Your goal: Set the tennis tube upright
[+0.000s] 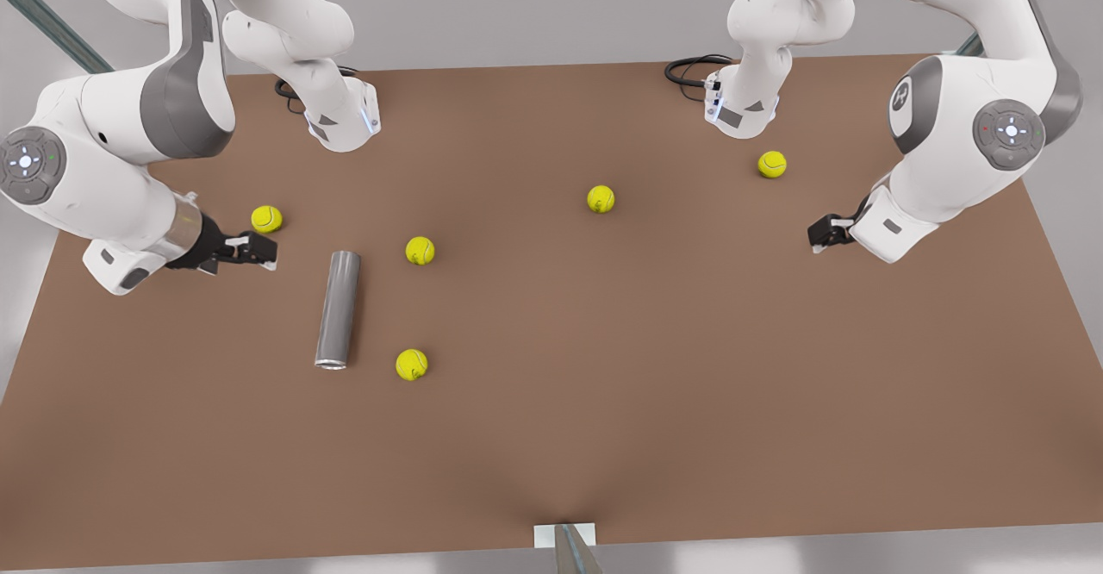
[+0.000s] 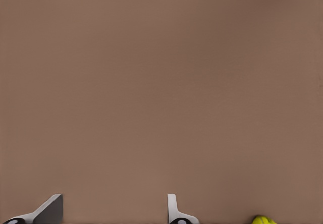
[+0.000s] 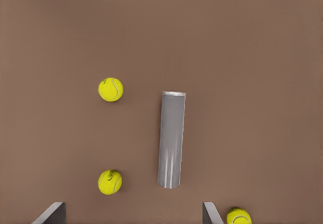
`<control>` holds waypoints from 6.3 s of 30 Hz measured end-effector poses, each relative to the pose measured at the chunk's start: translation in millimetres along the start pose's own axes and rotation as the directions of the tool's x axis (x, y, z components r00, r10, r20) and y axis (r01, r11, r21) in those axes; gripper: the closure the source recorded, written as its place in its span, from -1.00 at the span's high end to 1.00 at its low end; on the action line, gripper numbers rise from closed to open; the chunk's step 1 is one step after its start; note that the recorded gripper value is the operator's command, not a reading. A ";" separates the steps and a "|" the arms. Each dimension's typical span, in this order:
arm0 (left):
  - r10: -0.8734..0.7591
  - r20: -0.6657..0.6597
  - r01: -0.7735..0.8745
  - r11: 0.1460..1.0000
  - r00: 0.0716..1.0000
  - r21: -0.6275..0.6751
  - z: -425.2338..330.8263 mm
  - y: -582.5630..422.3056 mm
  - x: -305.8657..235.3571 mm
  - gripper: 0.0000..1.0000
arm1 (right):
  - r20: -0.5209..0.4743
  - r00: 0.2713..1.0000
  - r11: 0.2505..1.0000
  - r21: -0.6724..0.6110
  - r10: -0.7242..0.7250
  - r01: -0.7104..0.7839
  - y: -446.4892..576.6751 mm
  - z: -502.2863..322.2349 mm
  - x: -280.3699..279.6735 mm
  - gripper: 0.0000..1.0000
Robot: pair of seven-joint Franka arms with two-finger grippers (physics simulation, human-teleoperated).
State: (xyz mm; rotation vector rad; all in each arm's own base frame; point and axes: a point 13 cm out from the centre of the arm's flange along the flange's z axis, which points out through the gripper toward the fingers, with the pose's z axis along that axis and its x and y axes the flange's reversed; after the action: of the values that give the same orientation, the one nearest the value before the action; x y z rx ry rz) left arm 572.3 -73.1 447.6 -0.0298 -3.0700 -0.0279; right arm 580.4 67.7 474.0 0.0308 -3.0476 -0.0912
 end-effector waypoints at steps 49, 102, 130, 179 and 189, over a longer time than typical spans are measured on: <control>0.140 -0.094 -0.143 0.989 0.986 -0.023 74.0 -70.0 -18.0 1.00 | -0.233 0.949 0.977 0.047 0.213 -0.208 -41.3 431.3 45.0 1.00; 0.142 -0.112 -0.145 0.989 0.984 -0.019 87.0 -72.5 -20.3 1.00 | 0.206 0.650 0.675 0.084 -0.731 0.733 177.5 19.2 -48.8 1.00; 0.176 -0.267 0.114 0.596 0.947 0.795 370.1 -219.5 50.6 1.00 | 0.006 0.992 0.976 0.184 -0.123 0.119 13.3 -8.6 -23.8 1.00; 0.278 -0.099 -0.015 0.381 0.955 0.925 378.9 -293.2 77.4 0.16 | 0.041 0.999 0.982 0.185 0.017 -0.024 12.3 -10.2 -25.6 1.00; 0.304 -0.085 -0.038 0.377 0.949 0.926 367.2 -288.7 73.1 -0.31 | 0.043 0.999 0.982 0.185 0.023 -0.030 11.4 -10.9 -25.8 1.00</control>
State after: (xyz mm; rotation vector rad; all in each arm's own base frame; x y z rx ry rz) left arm 467.6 -353.5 81.6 -0.2615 -2.3463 1.5543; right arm 606.9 79.0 483.1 0.0013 -3.0852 0.1971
